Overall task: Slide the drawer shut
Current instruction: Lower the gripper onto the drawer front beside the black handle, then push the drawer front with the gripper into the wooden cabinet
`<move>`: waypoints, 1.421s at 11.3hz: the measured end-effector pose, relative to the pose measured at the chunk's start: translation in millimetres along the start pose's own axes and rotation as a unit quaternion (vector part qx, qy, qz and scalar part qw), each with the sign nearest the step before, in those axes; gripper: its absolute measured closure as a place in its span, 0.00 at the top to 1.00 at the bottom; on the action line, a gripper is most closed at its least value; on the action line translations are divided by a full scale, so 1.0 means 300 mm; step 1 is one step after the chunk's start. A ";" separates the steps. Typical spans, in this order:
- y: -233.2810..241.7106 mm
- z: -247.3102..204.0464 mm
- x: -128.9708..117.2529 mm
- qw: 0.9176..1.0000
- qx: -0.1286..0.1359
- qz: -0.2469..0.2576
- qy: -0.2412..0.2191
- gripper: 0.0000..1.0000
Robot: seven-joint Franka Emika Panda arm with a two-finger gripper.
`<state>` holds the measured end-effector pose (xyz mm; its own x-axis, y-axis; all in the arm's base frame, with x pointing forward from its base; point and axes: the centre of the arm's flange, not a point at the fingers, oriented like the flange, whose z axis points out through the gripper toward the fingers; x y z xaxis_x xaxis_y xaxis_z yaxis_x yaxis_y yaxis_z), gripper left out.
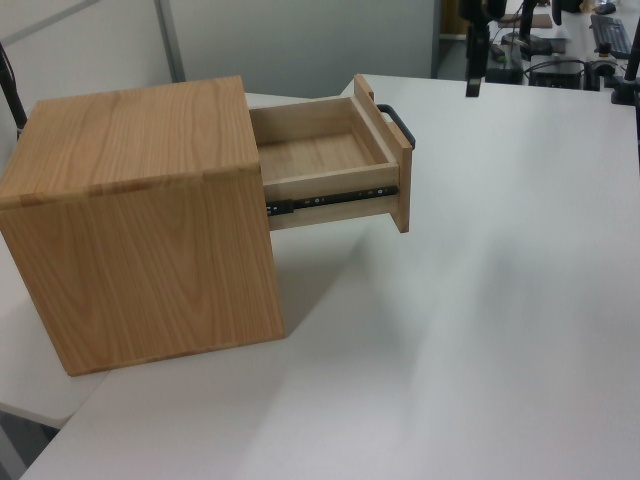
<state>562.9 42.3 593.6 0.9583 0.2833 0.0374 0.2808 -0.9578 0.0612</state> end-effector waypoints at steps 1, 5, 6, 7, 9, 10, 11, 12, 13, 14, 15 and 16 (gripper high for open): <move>-0.033 0.028 0.038 1.000 -0.001 -0.011 0.009 0.54; -0.160 0.137 0.162 0.999 0.000 -0.032 0.040 0.10; -0.175 0.142 0.179 0.998 0.002 -0.017 0.052 0.09; -0.194 0.147 0.197 0.998 0.004 0.003 0.065 0.05; -0.222 0.166 0.242 0.993 0.011 0.074 0.096 0.04; -0.232 0.173 0.268 0.987 0.017 0.111 0.115 0.04; -0.240 0.179 0.295 0.980 0.024 0.148 0.131 0.04; -0.245 0.181 0.322 0.973 0.031 0.179 0.145 0.04; -0.254 0.179 0.351 0.965 0.038 0.207 0.158 0.04; -0.269 0.173 0.384 0.956 0.047 0.235 0.169 0.04; -0.284 0.167 0.416 0.948 0.055 0.261 0.176 0.04; -0.297 0.165 0.446 0.941 0.063 0.281 0.181 0.04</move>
<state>668.9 163.1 543.7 0.8831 -0.2927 0.3667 -0.2385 -0.9531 -0.1864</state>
